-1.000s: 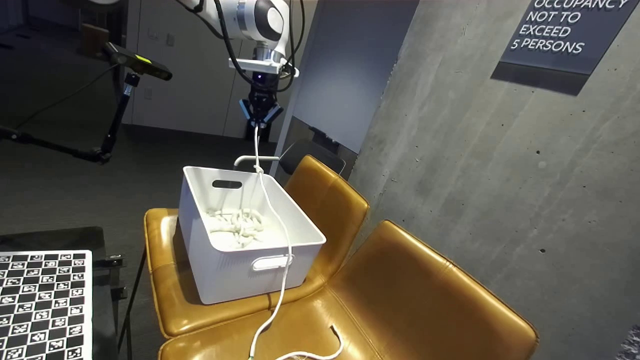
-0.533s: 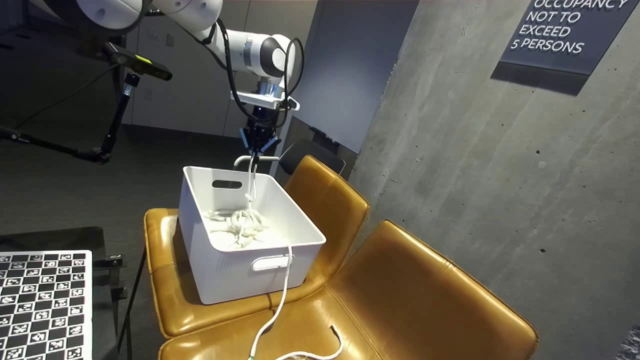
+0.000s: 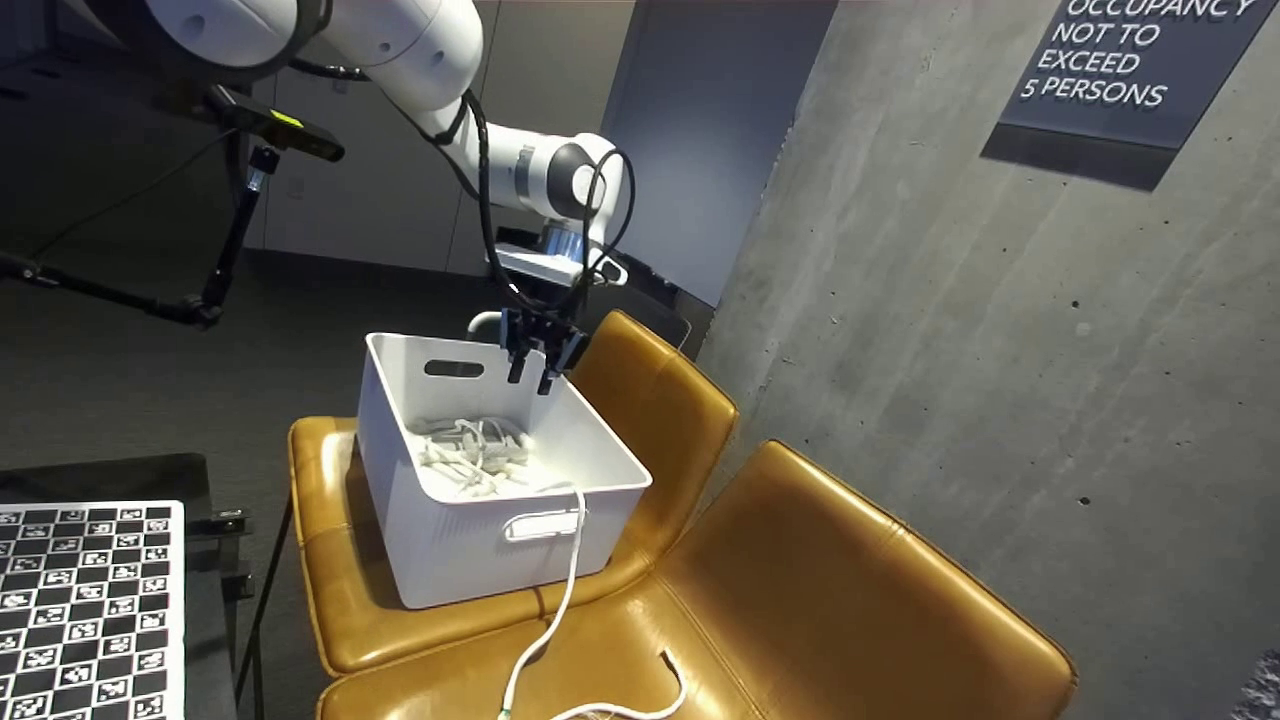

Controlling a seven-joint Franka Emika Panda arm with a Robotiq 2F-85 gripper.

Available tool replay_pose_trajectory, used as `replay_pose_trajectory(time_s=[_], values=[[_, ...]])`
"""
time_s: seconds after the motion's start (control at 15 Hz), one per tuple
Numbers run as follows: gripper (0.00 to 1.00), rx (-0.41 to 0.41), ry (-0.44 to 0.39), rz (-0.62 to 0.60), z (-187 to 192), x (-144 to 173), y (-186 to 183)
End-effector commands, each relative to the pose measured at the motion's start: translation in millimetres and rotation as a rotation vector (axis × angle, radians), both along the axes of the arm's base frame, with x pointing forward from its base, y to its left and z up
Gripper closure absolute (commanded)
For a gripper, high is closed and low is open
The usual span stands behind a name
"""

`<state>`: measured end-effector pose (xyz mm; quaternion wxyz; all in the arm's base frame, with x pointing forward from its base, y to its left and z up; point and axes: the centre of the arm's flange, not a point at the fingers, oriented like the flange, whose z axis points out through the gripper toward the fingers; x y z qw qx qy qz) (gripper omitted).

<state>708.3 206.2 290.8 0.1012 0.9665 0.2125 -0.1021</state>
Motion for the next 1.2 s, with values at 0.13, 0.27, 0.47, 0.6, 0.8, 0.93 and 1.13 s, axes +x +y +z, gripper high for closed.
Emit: replay_pose_trajectory(time_s=[0.13, 0.27, 0.47, 0.6, 0.8, 0.93, 1.13], values=[[0.01, -0.045, 0.094, 0.066, 9.9, -4.5, -65.0], [0.0, -0.076, 0.142, 0.116, 5.5, -4.9, -87.6], [0.0, -0.112, 0.21, 0.186, -3.9, -4.8, -116.0], [0.0, -0.132, 0.243, 0.238, -9.7, -4.5, -125.8], [0.0, -0.162, 0.272, 0.343, -17.9, -10.4, -120.3], [0.0, -0.172, 0.299, 0.403, -31.4, -19.4, -109.2], [0.0, -0.194, 0.342, 0.463, -57.1, -32.2, -94.5]])
